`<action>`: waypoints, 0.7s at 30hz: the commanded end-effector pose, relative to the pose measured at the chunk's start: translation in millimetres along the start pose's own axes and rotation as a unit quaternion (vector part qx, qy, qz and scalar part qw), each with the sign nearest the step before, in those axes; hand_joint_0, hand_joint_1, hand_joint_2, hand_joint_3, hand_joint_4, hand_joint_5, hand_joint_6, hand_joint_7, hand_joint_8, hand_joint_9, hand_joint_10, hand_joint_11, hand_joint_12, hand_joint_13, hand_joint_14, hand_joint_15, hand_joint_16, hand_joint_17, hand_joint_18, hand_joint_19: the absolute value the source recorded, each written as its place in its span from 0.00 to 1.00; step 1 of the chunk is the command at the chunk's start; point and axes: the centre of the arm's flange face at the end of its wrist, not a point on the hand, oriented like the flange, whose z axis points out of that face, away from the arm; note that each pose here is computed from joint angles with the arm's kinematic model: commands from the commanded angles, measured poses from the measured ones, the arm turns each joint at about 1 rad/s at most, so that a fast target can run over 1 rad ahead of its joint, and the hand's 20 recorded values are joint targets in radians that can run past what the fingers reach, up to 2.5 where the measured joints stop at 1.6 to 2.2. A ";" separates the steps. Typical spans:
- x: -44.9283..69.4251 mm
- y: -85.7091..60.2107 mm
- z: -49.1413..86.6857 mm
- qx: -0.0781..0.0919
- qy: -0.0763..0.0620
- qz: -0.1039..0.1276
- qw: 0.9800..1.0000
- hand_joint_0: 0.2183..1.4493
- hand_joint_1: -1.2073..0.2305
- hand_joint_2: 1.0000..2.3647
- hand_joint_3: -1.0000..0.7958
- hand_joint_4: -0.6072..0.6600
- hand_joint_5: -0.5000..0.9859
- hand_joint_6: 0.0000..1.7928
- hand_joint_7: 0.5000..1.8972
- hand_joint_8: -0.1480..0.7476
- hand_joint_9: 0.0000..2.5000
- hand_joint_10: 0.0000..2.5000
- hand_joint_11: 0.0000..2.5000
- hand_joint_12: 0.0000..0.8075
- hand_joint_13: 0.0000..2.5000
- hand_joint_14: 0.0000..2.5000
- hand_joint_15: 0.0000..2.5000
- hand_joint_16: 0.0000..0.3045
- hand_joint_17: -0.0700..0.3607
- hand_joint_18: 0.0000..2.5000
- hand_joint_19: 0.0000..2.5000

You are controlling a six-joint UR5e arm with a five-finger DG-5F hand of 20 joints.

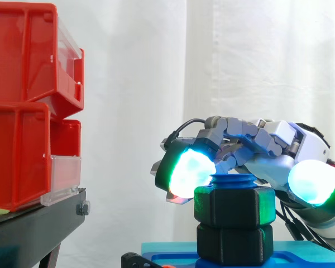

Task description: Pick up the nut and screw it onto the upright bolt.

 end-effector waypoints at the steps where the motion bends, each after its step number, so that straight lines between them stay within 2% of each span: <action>1: -0.5 -1.1 -1.2 -0.001 -0.001 -0.002 1.000 0.20 0.76 0.00 0.28 0.63 0.33 0.28 0.61 0.43 0.36 0.00 0.00 0.28 0.29 0.00 0.00 0.09 0.30 0.20 0.05; 4: -1.6 -1.3 -0.6 -0.001 -0.001 -0.002 1.000 0.20 0.76 0.00 0.28 0.63 0.33 0.28 0.62 0.44 0.36 0.00 0.00 0.28 0.29 0.00 0.00 0.09 0.30 0.20 0.05; 5: -1.6 -1.3 -0.6 -0.001 -0.001 -0.002 1.000 0.20 0.76 0.00 0.28 0.63 0.32 0.28 0.60 0.44 0.36 0.00 0.00 0.28 0.29 0.00 0.00 0.09 0.30 0.21 0.05; 7: -1.6 -1.3 -0.6 -0.001 -0.001 -0.002 1.000 0.20 0.76 0.00 0.28 0.67 0.31 0.28 0.46 0.43 0.36 0.00 0.00 0.28 0.29 0.00 0.00 0.09 0.31 0.20 0.05; 9: -2.1 -1.6 -0.1 -0.001 -0.002 -0.003 1.000 0.20 0.76 0.00 0.28 0.67 0.30 0.28 0.31 0.42 0.36 0.00 0.00 0.27 0.28 0.00 0.00 0.09 0.31 0.20 0.05; 13: -3.1 0.2 10.2 -0.004 -0.007 0.003 1.000 0.19 0.76 0.00 0.28 0.63 0.28 0.28 0.17 0.41 0.34 0.00 0.00 0.27 0.26 0.00 0.00 0.09 0.31 0.18 0.04; 18: -6.1 1.3 24.9 -0.006 -0.015 0.004 1.000 0.19 0.75 0.00 0.28 0.62 0.27 0.28 0.11 0.39 0.33 0.00 0.00 0.27 0.25 0.00 0.00 0.09 0.31 0.15 0.03; 21: -2.2 6.1 30.6 -0.006 -0.015 0.009 1.000 0.19 0.76 0.00 0.28 0.62 0.27 0.28 0.10 0.39 0.32 0.00 0.00 0.27 0.24 0.00 0.00 0.09 0.31 0.14 0.02</action>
